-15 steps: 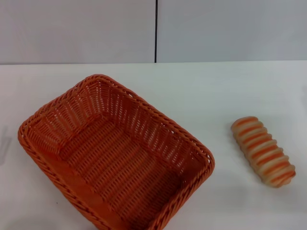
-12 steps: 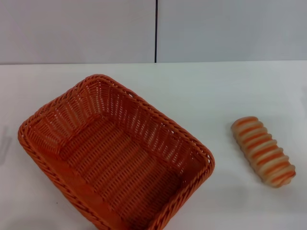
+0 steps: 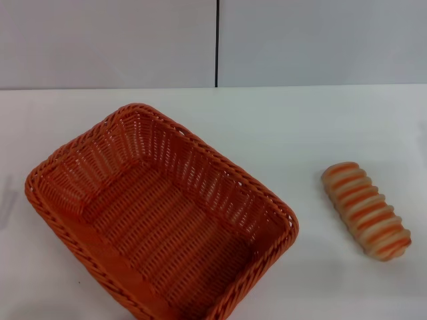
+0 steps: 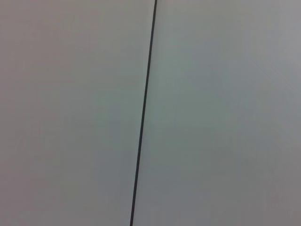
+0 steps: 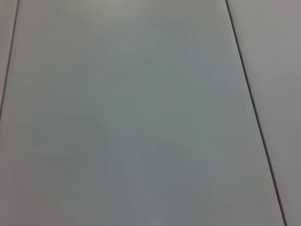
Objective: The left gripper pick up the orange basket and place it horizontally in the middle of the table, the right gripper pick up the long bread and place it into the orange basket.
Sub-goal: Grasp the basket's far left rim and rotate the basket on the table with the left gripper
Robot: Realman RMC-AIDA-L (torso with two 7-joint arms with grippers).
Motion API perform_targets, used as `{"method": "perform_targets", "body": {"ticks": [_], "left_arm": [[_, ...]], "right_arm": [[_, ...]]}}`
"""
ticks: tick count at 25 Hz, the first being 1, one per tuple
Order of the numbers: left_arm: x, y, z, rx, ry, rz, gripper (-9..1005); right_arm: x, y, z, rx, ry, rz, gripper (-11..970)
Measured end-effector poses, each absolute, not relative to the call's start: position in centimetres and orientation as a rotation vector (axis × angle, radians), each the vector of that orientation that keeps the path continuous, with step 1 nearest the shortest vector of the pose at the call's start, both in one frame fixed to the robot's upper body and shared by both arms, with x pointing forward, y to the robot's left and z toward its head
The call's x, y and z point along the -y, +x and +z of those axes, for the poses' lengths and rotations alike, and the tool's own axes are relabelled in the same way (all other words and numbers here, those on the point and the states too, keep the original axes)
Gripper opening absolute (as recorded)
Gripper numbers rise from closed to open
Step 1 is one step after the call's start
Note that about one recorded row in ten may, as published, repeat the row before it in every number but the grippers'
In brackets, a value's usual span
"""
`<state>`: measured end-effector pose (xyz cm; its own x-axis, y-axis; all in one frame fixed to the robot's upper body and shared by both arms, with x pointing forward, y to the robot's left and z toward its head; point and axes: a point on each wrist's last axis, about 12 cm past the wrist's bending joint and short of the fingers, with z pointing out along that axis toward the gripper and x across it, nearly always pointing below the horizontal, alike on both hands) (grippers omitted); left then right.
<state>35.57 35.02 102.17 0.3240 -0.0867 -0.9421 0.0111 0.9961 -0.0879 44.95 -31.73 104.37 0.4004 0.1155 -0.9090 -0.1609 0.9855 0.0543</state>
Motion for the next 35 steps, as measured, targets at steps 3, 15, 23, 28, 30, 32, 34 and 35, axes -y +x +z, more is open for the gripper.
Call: {"method": "perform_targets", "body": {"ticks": [3, 15, 23, 28, 30, 32, 34, 35], "left_arm": [[-36.1, 35.6, 103.0, -1.197, -0.048, -0.113, 813], [-42.4, 38.4, 108.6, -1.288, 0.092, -0.466, 813], [-43.1, 41.5, 115.7, -1.527, 0.360, -0.638, 812], [-41.8, 43.5, 119.8, -1.707, 0.490, -0.632, 812], [-40.8, 44.5, 121.3, -1.779, 0.547, -0.611, 812], [-39.4, 45.6, 122.6, -1.837, 0.614, -0.574, 812], [-38.0, 46.7, 123.6, -1.898, 0.669, -0.530, 812], [-37.2, 47.3, 124.0, -1.937, 0.691, -0.503, 812]], "right_arm": [[31.7, 45.0, 104.4, -1.144, -0.045, 0.176, 636], [31.6, 45.2, 104.5, -1.142, -0.050, 0.181, 635], [31.8, 45.2, 104.5, -1.141, -0.058, 0.172, 635], [32.0, 45.1, 104.5, -1.141, -0.054, 0.164, 635], [32.0, 45.1, 104.5, -1.141, -0.052, 0.161, 635], [32.0, 45.1, 104.5, -1.140, -0.053, 0.161, 635], [32.0, 45.2, 104.6, -1.138, -0.054, 0.161, 635], [32.0, 45.2, 104.6, -1.136, -0.056, 0.161, 635]]}}
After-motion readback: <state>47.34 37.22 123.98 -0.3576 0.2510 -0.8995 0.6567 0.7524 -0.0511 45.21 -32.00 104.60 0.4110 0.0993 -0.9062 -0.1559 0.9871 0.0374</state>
